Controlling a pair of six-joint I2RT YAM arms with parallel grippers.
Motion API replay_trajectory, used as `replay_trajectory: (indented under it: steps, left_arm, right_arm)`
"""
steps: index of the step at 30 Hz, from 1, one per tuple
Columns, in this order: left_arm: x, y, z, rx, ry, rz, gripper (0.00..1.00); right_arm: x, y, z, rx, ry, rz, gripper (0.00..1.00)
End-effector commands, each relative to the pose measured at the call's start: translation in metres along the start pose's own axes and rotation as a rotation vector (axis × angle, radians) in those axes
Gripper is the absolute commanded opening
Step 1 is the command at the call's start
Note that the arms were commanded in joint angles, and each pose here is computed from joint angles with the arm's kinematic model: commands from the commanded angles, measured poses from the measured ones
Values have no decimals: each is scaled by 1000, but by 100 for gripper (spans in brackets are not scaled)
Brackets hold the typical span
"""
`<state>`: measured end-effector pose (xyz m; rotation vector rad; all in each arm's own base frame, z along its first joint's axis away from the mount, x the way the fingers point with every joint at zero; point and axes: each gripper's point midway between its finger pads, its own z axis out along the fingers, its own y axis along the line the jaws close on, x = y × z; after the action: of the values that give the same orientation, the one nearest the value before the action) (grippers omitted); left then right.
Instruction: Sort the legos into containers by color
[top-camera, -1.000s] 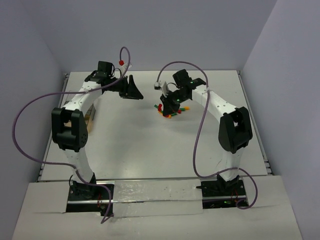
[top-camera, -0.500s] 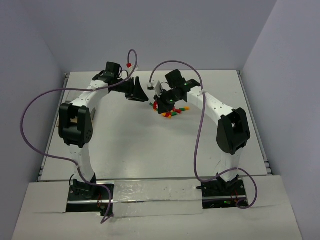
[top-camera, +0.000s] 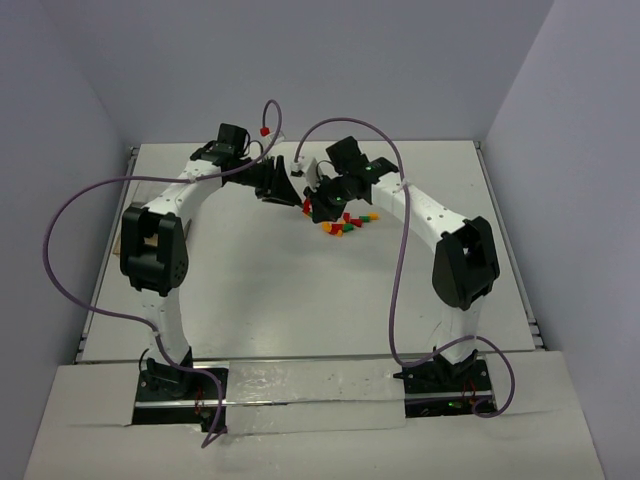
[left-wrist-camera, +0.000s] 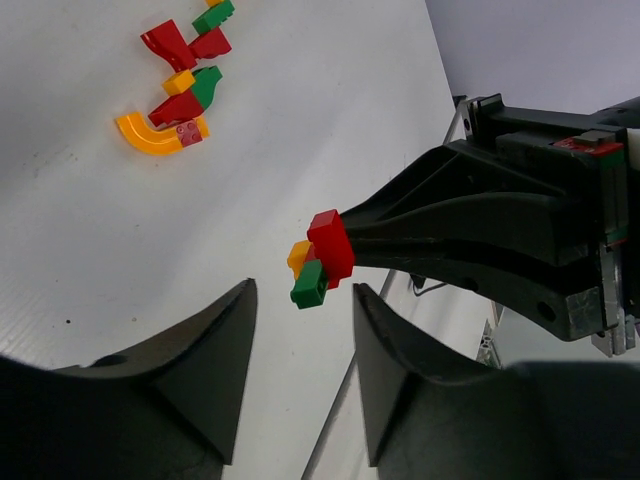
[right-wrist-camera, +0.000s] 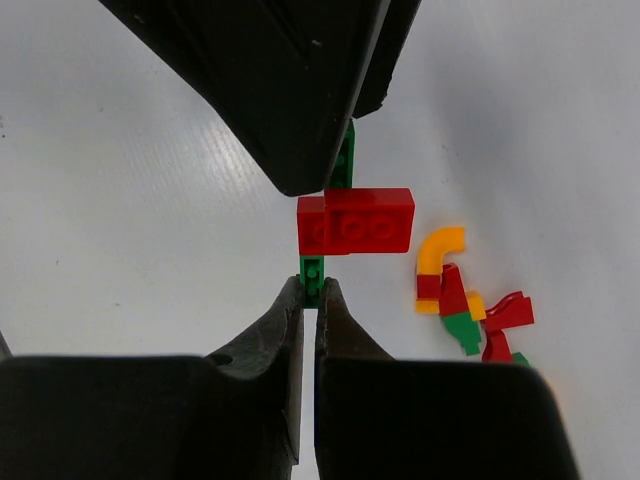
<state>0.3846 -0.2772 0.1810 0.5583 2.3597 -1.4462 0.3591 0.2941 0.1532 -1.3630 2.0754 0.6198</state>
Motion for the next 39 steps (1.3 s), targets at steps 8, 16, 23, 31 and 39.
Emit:
replay_trajectory:
  steps: [8, 16, 23, 31, 39]
  left_arm:
    - [-6, -13, 2, 37, 3, 42, 33]
    - [-5, -9, 1, 11, -1, 41, 14]
    - [-2, 7, 1, -75, -3, 30, 0]
    - [0, 20, -10, -144, -30, 10, 0]
    - [-1, 50, -123, -322, -215, -14, 0]
  right_arm:
    - [-44, 7, -27, 59, -122, -95, 0]
    - [-47, 7, -31, 73, -143, -103, 0]
    - [-49, 13, -35, 54, -166, -101, 0]
    - [-44, 15, -37, 59, -167, -101, 0]
    - [-28, 8, -38, 81, -134, -96, 0]
